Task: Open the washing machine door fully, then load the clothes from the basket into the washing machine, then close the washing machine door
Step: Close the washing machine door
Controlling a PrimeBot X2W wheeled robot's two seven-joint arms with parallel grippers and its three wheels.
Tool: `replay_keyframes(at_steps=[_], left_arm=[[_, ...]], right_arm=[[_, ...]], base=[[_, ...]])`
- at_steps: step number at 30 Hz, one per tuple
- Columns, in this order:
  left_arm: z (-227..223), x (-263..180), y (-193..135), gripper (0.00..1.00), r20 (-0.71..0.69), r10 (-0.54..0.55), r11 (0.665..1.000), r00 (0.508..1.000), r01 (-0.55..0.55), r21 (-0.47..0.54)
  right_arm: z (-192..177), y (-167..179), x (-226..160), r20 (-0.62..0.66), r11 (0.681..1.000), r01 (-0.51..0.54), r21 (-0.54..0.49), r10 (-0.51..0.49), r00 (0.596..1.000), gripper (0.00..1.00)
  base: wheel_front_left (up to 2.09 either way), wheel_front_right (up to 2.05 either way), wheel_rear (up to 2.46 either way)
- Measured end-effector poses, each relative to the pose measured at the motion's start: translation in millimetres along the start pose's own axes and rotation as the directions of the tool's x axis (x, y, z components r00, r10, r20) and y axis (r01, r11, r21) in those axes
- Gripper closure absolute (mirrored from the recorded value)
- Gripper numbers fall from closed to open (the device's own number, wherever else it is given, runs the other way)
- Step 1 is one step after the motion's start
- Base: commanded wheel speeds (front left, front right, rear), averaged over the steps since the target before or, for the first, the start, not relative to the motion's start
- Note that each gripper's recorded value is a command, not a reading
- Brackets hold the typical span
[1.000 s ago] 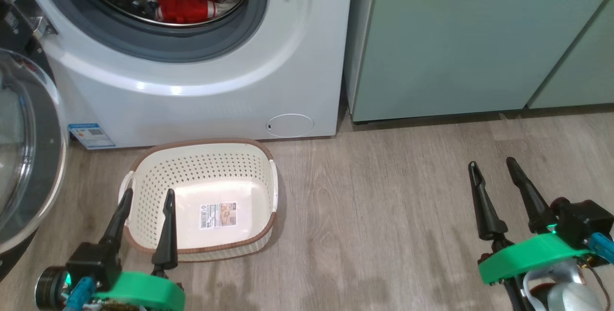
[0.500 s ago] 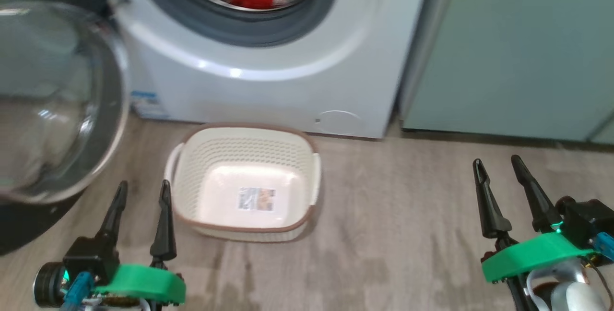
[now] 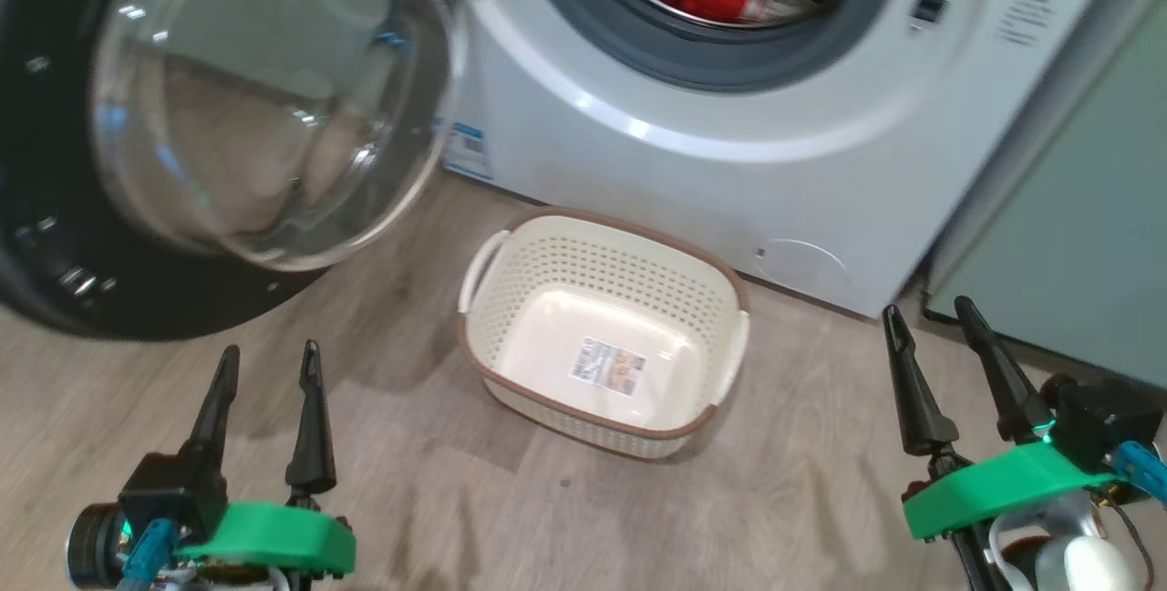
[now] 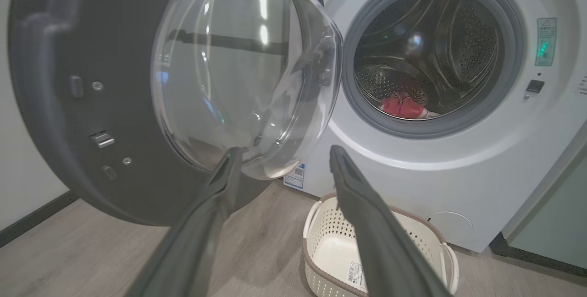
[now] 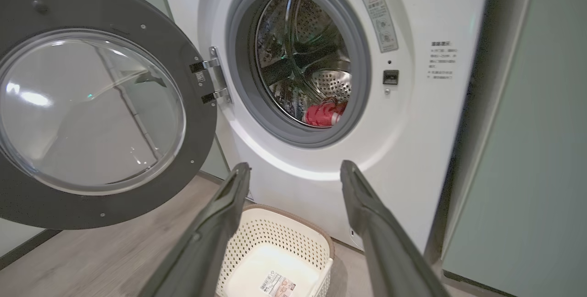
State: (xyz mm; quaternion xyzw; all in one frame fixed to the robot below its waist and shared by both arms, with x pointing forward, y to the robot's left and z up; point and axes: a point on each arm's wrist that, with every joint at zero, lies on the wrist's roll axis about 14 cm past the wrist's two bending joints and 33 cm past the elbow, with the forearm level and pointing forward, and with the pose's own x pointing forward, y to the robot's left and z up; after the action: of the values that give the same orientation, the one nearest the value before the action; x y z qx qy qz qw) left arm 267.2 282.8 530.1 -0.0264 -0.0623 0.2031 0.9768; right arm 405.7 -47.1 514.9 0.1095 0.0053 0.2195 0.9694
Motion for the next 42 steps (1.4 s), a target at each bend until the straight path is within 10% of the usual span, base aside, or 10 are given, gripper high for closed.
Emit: replay_keyframes(at_steps=[26,27,42], left_arm=[[5,-13,23,0.0,0.011,0.075,0.997,0.997,-0.075,-0.006],[4,-13,23,1.0,0.008,0.075,0.997,0.997,-0.075,-0.011],[15,-13,20,1.0,0.033,0.055,0.994,0.998,-0.051,-0.098]], right_arm=[[-7,24,12,-0.019,0.997,-0.076,0.009,0.076,0.997,0.0],[-7,24,12,-0.019,0.997,-0.076,0.009,0.077,0.997,0.0],[-6,27,13,-0.017,0.996,-0.085,0.007,0.085,0.996,0.0]], base=[[0.0,0.0,0.0],[0.0,0.0,0.0],[0.0,0.0,0.0]])
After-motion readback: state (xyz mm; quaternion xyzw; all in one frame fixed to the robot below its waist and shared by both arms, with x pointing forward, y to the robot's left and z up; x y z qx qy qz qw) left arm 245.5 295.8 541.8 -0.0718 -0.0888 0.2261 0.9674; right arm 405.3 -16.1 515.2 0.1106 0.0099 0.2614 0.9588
